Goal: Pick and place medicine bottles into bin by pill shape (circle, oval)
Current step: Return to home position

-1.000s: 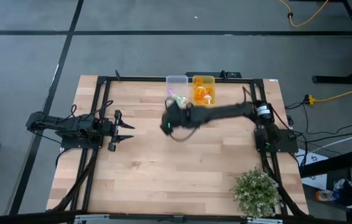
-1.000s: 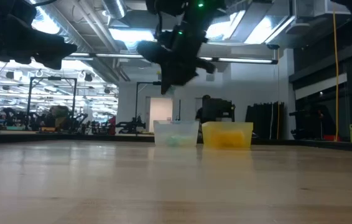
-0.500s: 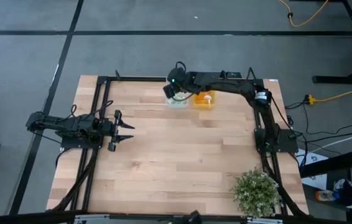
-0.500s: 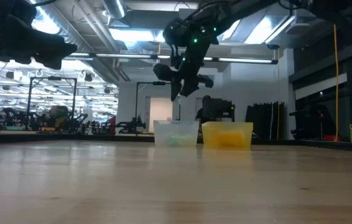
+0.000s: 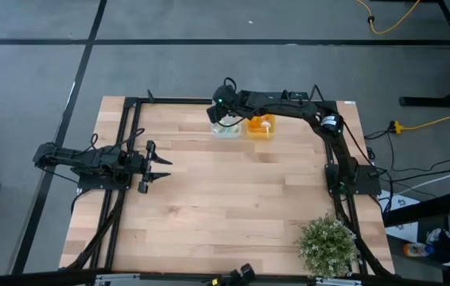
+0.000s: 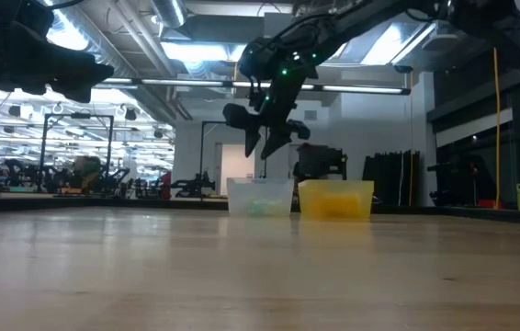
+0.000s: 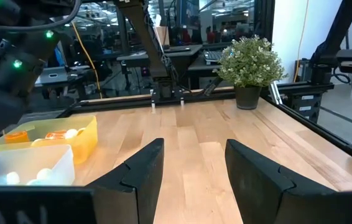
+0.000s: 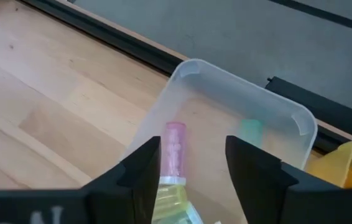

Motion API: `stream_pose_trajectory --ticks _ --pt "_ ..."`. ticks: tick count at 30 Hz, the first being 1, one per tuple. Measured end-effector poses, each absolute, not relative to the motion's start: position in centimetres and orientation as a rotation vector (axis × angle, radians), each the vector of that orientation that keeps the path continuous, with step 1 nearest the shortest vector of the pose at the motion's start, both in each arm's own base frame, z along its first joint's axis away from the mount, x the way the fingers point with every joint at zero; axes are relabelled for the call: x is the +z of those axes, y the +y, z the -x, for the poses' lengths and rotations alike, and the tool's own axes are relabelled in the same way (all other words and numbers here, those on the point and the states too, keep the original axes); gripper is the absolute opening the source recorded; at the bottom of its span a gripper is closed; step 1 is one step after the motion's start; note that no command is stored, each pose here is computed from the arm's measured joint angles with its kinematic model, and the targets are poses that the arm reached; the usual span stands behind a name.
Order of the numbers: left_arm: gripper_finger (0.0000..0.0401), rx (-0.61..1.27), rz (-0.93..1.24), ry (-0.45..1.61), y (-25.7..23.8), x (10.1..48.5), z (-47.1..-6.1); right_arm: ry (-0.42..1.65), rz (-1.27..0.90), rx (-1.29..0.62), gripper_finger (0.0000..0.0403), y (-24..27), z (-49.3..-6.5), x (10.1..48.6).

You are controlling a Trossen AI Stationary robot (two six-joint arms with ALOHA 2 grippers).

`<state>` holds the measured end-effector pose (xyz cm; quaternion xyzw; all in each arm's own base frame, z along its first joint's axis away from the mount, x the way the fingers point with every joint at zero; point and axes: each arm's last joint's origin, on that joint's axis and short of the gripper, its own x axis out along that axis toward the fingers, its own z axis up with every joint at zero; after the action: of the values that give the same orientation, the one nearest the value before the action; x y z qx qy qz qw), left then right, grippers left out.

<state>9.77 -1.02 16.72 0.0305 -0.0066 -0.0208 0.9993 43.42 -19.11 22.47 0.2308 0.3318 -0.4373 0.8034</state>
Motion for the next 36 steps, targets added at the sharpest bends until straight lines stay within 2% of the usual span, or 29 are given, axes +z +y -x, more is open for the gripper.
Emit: stream_pose_trajectory --ticks 4,11,17,23,36 --pt "0.0165 -0.042 -0.061 -0.013 -1.0 16.7 -9.8 0.716 -0.488 -0.914 0.0186 -18.5 -43.6 22.6" --pt "0.0165 -0.042 -0.061 -0.013 -1.0 16.7 -9.8 0.831 -0.489 -0.708 0.0178 -16.1 -44.1 22.5" --pt "0.0165 -0.042 -0.061 -0.013 -1.0 16.7 -9.8 0.884 -0.488 -0.58 0.0176 -12.5 -44.0 24.3" --pt "0.0165 -0.042 -0.061 -0.013 -1.0 16.7 -9.8 0.959 -0.359 -0.456 0.0176 -8.5 -43.2 26.3" --pt "0.0165 -0.042 -0.061 -0.013 -1.0 16.7 -9.8 1.255 -0.096 -0.196 0.0176 -3.7 -41.6 25.5"
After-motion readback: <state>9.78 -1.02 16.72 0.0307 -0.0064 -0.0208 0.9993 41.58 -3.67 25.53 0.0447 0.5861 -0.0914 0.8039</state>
